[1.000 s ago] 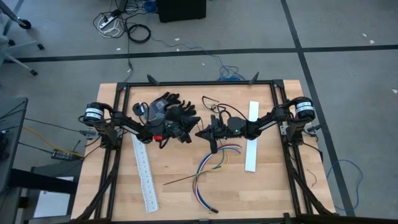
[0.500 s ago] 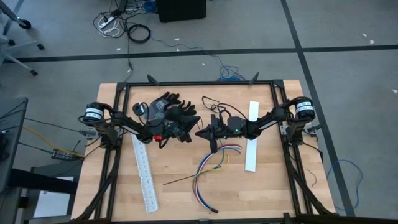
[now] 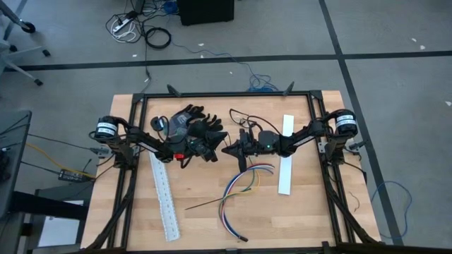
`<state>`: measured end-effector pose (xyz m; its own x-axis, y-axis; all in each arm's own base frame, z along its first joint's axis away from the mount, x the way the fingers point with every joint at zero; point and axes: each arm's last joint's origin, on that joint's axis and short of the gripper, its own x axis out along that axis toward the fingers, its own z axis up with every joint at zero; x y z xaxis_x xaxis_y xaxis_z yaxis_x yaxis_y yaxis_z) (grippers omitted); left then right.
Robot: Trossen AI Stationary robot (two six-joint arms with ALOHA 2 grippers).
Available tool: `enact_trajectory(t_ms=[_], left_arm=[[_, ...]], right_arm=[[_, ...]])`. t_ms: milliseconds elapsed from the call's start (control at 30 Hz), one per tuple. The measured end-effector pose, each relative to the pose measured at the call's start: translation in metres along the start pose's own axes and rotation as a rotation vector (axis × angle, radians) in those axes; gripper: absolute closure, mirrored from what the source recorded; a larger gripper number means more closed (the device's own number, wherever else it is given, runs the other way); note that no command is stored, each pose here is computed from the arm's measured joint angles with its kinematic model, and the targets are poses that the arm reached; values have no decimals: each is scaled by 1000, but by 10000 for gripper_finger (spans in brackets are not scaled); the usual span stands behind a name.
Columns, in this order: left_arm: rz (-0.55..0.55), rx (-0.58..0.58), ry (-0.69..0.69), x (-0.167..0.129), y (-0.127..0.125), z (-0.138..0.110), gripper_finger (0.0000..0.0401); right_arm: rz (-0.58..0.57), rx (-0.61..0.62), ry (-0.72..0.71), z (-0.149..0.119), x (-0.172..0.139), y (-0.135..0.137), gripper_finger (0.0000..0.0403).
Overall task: Ziptie cables
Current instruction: Insert the top black zip tie pointed tail end through the slot to form a loop
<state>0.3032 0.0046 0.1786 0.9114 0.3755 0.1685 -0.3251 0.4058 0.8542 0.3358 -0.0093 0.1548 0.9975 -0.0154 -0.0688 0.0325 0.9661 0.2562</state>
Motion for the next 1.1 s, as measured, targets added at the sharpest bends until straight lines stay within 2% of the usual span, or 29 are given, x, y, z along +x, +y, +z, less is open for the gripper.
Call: enact_trajectory(t_ms=[200, 400, 833, 1100], left_arm=[[-10, 10, 5, 0, -1, -1, 401], [-28, 76, 13, 0, -3, -1, 401], [-8, 295, 43, 2, -1, -1, 401], [-73, 398, 67, 2, -7, -4, 401]], right_arm=[[10, 0, -7, 1, 0, 0, 402], [16, 15, -24, 2, 0, 1, 403], [21, 78, -34, 3, 0, 2, 402], [21, 81, -35, 3, 0, 2, 402]])
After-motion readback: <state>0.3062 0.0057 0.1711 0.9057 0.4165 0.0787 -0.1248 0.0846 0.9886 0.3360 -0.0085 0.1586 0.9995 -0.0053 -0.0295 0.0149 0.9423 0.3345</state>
